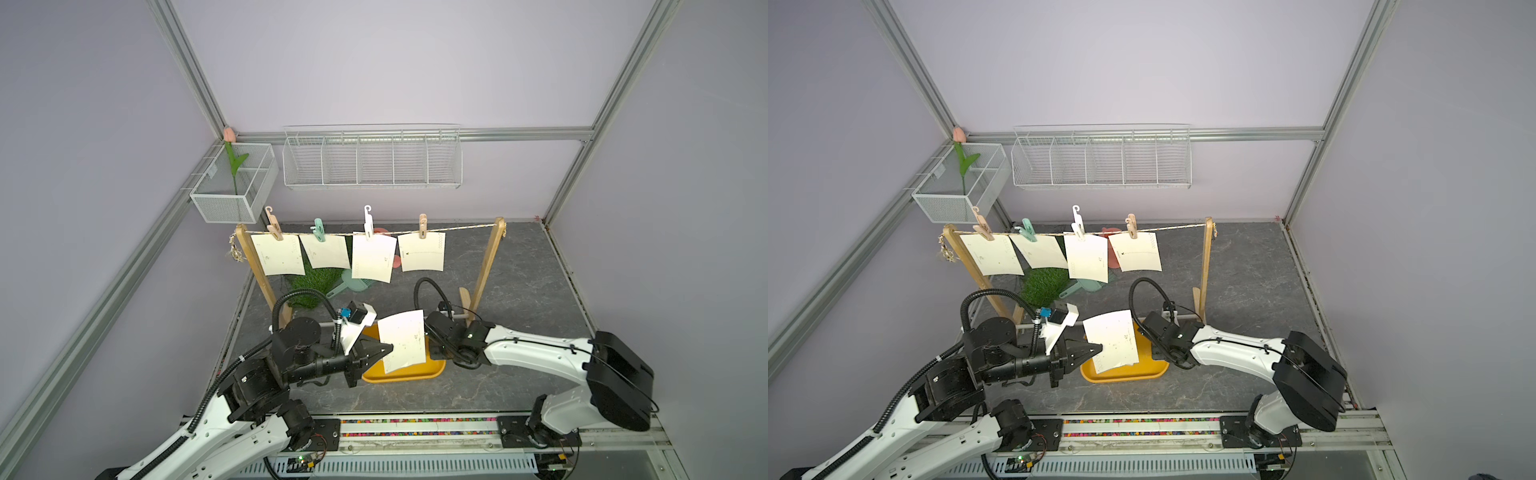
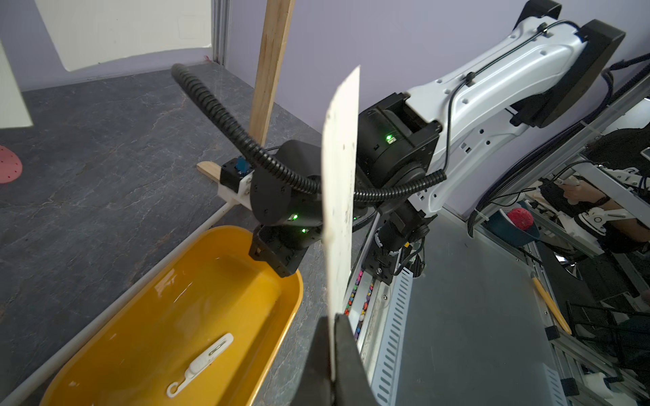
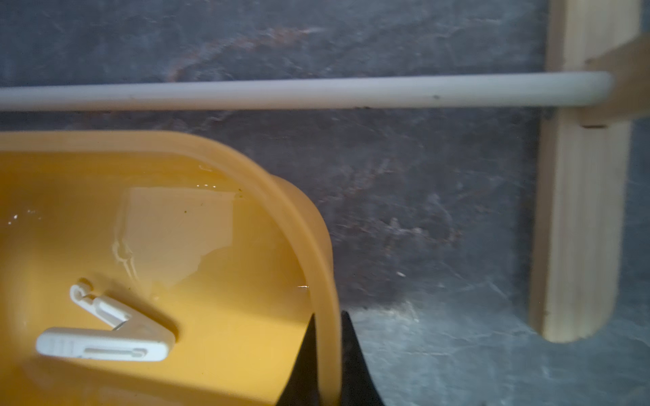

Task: Remove the postcards from the strings
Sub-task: Move the storage box to the center of the board.

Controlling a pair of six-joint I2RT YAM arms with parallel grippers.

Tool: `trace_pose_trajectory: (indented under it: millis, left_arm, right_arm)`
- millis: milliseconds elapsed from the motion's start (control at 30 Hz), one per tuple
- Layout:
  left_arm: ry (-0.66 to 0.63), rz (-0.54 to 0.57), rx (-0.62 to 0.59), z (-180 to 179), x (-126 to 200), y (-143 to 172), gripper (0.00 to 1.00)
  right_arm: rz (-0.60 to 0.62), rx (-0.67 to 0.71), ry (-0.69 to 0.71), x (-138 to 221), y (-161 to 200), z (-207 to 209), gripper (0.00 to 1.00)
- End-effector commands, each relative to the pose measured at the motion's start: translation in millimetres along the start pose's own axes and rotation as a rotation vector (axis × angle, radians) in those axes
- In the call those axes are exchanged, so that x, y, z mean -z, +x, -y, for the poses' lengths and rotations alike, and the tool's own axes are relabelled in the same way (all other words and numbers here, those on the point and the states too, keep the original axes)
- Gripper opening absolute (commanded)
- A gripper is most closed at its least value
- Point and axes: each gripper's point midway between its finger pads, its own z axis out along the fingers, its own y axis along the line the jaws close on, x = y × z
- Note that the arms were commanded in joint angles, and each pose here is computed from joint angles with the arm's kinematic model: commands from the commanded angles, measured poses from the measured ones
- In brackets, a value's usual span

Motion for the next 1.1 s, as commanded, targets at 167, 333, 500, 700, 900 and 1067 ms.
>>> trace_pose_trajectory:
  millis: [167, 333, 500, 700, 900, 1067]
  left_arm:
    - [-0.05, 0.041, -0.006, -1, 25, 4, 0.0]
    - [-0.072, 0.069, -0.014, -3, 33, 2, 0.0]
    - [-0.071, 0.068, -0.017, -1, 33, -3, 0.0]
    - [-0.075, 0.066, -0.013, 0, 29, -15, 0.0]
    - [-0.031, 0.024, 0.014, 5, 13, -21, 0.0]
    - [0.001, -0.078, 0.071, -1, -24, -7, 0.0]
  right_arm:
    - [0.035, -0.011, -0.063, -11, -9, -65, 0.07]
    - [0.01, -0.008, -0.077, -16, -1, -72, 0.15]
    - [0.016, -0.006, -0.079, -9, 2, -66, 0.44]
    - [0.081, 0.039, -0.099, 28, -13, -53, 0.63]
    - [0.167, 0.045, -0.011, 81, -15, 14, 0.67]
    - [0.31, -0.05, 0.108, 126, -11, 102, 0.68]
